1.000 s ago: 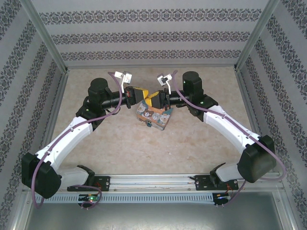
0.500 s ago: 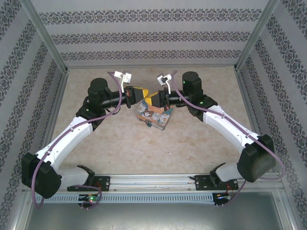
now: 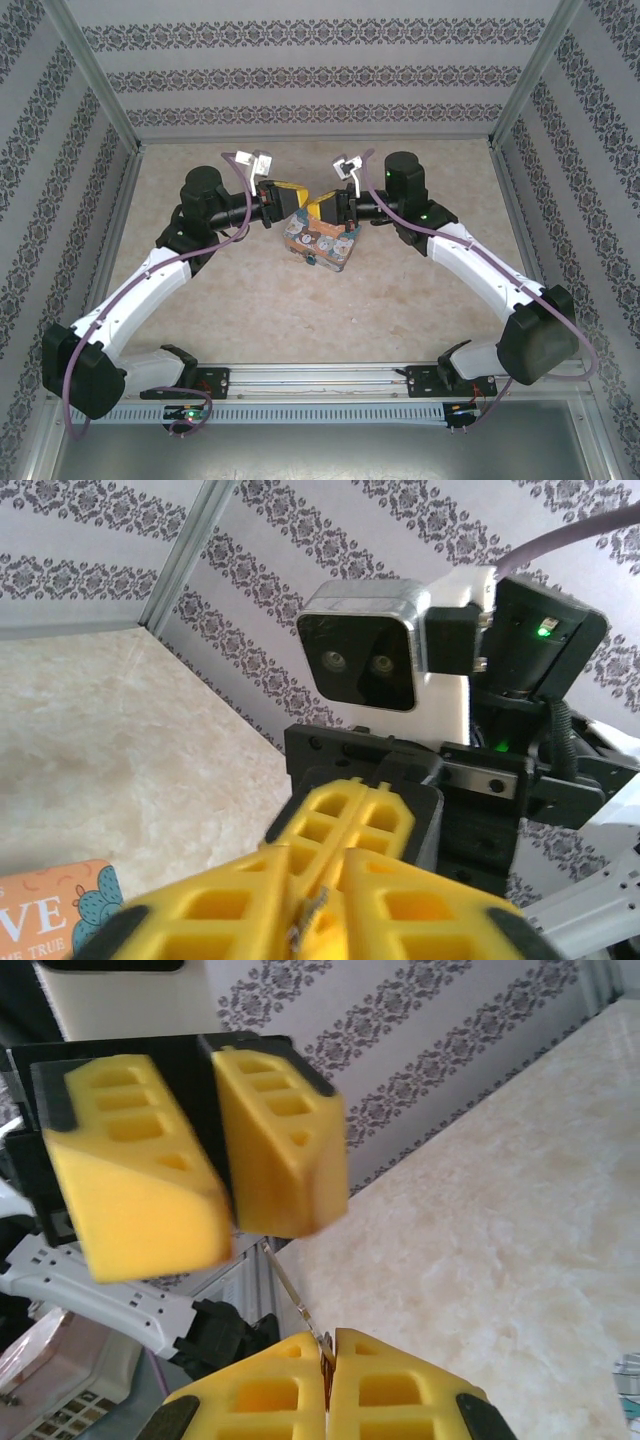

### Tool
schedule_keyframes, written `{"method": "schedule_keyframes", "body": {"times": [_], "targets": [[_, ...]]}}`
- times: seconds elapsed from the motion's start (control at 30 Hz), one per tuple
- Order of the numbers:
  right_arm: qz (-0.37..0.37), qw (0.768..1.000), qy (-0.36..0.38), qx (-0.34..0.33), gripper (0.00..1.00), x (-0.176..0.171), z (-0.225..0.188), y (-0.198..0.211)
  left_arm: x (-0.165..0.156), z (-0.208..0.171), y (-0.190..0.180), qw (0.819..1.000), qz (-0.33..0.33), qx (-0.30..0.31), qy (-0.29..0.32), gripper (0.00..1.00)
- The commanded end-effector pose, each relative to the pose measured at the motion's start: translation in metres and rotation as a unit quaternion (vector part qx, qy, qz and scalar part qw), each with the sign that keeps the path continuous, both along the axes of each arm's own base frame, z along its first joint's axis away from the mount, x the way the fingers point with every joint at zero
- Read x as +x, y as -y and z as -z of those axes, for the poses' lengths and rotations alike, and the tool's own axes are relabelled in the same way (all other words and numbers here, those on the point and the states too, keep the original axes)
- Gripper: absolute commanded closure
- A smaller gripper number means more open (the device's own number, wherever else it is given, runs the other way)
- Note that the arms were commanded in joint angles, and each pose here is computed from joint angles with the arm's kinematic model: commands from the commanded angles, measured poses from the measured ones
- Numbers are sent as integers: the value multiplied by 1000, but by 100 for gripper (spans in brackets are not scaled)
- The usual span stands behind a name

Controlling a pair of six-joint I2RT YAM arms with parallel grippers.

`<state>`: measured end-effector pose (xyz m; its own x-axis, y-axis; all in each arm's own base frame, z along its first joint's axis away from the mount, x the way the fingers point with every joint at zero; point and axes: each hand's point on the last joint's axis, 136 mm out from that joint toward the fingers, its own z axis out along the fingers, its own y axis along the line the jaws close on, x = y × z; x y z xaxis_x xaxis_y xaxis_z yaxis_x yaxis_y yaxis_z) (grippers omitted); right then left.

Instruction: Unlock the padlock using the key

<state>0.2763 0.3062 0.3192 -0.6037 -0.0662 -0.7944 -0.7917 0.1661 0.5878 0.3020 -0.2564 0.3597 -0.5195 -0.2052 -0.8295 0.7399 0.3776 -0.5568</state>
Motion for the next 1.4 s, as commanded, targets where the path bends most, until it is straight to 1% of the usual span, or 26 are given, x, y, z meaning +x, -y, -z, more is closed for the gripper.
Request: {"method": "schedule_keyframes", "body": {"times": [0.0,0.07,0.13,0.23,0.33,0.37,0.47,0.6,0.7,0.8,1.0,1.13,1.37], "targets": [[12,1000,15,-10,100,2,4,6,-3,-17,-7,999,-11,-12,38,71],[21,999,11,-21,100,6,10,9,-2,-18,-10,999,-20,-11,40,64],[32,999,6,-38,100,10,19,12,1,-16,-15,998,-37,-4,41,53],[54,995,-6,-78,100,16,41,20,6,-4,-25,997,-73,18,36,41],[71,989,-23,-129,100,22,69,27,11,17,-39,991,-120,55,27,34],[74,986,-30,-144,100,23,77,29,12,25,-44,988,-135,67,22,32],[79,978,-56,-187,100,26,105,34,13,57,-60,979,-175,108,5,25],[92,966,-94,-224,100,34,137,41,10,101,-71,969,-195,147,-28,17],[96,959,-123,-237,100,39,155,43,5,131,-76,965,-198,164,-55,13],[98,953,-148,-246,100,45,171,43,1,158,-76,963,-193,173,-79,11],[112,941,-178,-266,100,55,197,48,-2,196,-68,964,-166,176,-105,11],[115,934,-188,-280,100,56,212,50,-1,216,-61,965,-150,177,-120,12],[117,924,-203,-302,100,52,236,56,7,247,-52,961,-135,189,-152,18]]}}
